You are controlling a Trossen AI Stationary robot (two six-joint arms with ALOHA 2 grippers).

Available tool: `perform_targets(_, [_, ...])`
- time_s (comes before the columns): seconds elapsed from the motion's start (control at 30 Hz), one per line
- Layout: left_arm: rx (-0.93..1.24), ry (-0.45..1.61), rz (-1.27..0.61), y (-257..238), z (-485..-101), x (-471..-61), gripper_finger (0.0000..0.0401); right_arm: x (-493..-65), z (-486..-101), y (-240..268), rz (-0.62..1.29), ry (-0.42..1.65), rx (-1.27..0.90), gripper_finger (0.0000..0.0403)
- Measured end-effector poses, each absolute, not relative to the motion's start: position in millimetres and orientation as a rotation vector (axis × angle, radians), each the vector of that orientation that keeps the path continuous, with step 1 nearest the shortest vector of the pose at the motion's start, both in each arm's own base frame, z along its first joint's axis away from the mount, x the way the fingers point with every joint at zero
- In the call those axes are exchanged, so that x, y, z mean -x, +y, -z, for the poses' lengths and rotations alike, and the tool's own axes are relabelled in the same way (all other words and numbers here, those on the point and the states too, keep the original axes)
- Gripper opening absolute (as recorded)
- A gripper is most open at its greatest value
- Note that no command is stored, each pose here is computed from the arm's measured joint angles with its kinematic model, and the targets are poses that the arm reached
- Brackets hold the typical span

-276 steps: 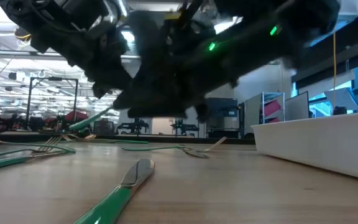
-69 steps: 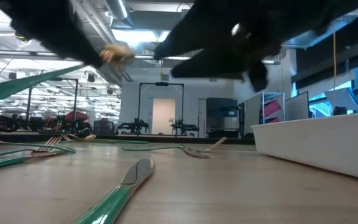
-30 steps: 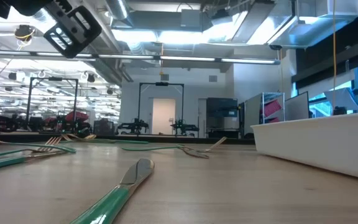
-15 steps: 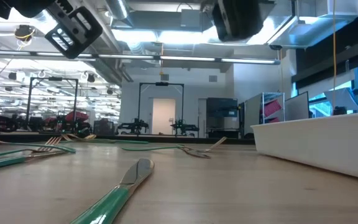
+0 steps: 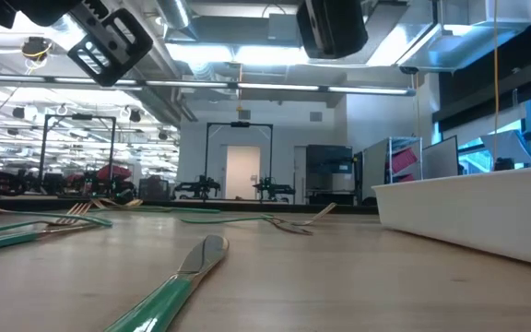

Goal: Sort silverware
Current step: Put the bottom left green spoon into the silverware rack

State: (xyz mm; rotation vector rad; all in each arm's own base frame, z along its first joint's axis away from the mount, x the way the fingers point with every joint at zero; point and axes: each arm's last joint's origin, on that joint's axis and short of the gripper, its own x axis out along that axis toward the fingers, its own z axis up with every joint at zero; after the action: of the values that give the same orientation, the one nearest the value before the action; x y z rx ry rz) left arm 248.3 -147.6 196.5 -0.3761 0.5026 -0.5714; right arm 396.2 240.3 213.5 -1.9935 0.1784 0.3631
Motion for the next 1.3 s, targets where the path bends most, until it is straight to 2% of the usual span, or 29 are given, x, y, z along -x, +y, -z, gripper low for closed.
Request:
perform_targets(0.17, [0.335, 0.491, 0.539, -146, -196, -249, 0.0009, -396, -215, 240, -0.31, 0.218, 1.907, 0.003])
perform_targets(0.27, [0.32, 0.499, 0.496, -142, -193, -250, 0.0035, -396, -216, 238, -0.25, 0.266, 1.785, 0.0007])
perform_targets(0.53, [0.223, 0.551, 0.411, -119, -185, -258, 0.0155, -392, -202, 227, -0.126, 0.506, 1.477, 0.0003])
perform_targets(0.7, [0.072, 0.502, 0.267, -108, -185, -263, 0.0197, -378, -212, 208, 0.092, 0.667, 1.144, 0.0002])
perform_targets(0.9, [-0.072, 0.459, 0.106, -107, -185, -263, 0.02, -357, -245, 159, 0.083, 0.847, 0.576, 0.0002])
perform_targets(1.0, [-0.074, 0.468, 0.049, -107, -180, -264, 0.0195, -352, -255, 133, 0.089, 0.935, 0.373, 0.0001])
perform_targets(1.17, [0.122, 0.566, -0.071, -99, -147, -276, 0.0179, -356, -257, 116, 0.106, 0.955, 0.292, 0.0001])
perform_targets(1.3, [0.179, 0.607, -0.099, -99, -124, -283, 0.0155, -358, -257, 108, 0.116, 0.969, 0.279, 0.0001])
